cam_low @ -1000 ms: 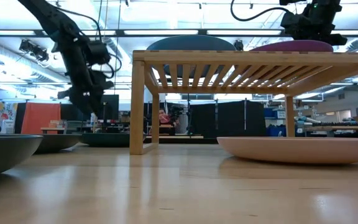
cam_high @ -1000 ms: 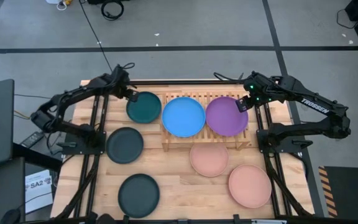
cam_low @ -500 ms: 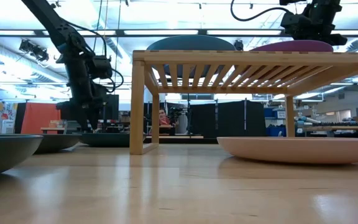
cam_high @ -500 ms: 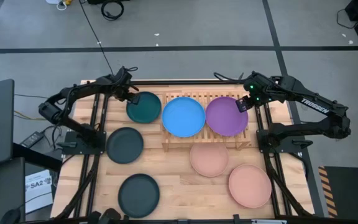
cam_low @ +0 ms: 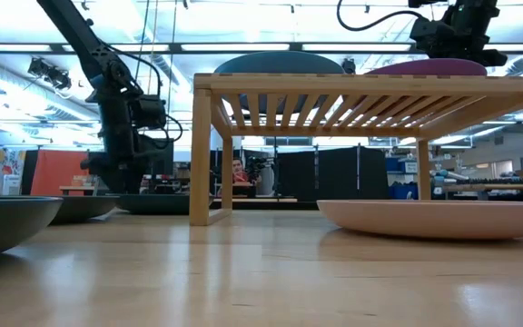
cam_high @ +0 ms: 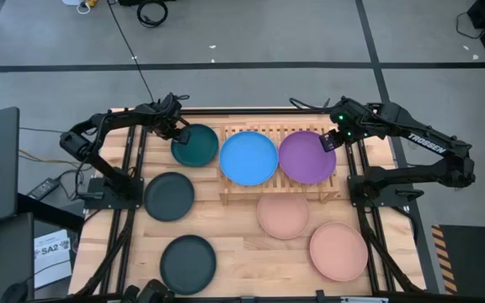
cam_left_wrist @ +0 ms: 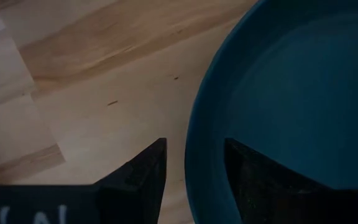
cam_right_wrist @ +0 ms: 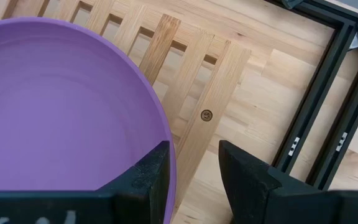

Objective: Place and stack plates onto a shelf
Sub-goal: Stack the green plate on top of the purple plate on the shelf

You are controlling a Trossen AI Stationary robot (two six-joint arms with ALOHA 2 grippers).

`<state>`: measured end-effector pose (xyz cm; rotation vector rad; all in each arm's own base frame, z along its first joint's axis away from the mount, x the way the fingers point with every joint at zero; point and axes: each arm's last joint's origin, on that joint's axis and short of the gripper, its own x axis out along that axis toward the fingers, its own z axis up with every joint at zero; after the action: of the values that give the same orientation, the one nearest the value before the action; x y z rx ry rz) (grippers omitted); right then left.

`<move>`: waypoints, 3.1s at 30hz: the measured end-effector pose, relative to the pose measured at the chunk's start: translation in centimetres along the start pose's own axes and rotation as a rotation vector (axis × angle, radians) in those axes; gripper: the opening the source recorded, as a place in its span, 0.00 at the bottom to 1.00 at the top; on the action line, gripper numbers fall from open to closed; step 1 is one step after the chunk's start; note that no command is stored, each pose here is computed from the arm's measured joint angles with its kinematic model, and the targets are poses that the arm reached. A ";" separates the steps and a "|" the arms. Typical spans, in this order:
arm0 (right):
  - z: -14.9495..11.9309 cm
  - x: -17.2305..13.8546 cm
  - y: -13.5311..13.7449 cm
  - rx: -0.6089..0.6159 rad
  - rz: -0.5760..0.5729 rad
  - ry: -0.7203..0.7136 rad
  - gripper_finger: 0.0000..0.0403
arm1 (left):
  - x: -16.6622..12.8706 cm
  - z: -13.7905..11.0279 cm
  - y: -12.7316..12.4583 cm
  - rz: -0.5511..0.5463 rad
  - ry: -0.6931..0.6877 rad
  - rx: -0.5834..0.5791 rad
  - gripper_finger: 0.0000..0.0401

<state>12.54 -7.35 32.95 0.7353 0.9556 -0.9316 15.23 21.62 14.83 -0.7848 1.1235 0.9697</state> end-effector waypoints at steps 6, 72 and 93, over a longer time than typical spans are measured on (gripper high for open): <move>0.0 0.0 0.0 0.000 0.000 0.000 0.36 | 0.0 0.0 0.1 0.000 0.002 0.002 0.33; 3.8 -0.9 1.9 0.003 0.086 -0.455 0.36 | -11.6 8.0 -3.2 -0.162 -0.605 -0.075 0.04; 11.1 2.7 8.2 -0.073 0.326 -0.854 0.36 | -13.6 8.4 -7.5 -0.347 -0.821 -0.048 0.04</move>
<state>24.51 -14.18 35.96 0.3462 0.1083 -0.7983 23.44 23.16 30.41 -0.5077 0.2430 0.8919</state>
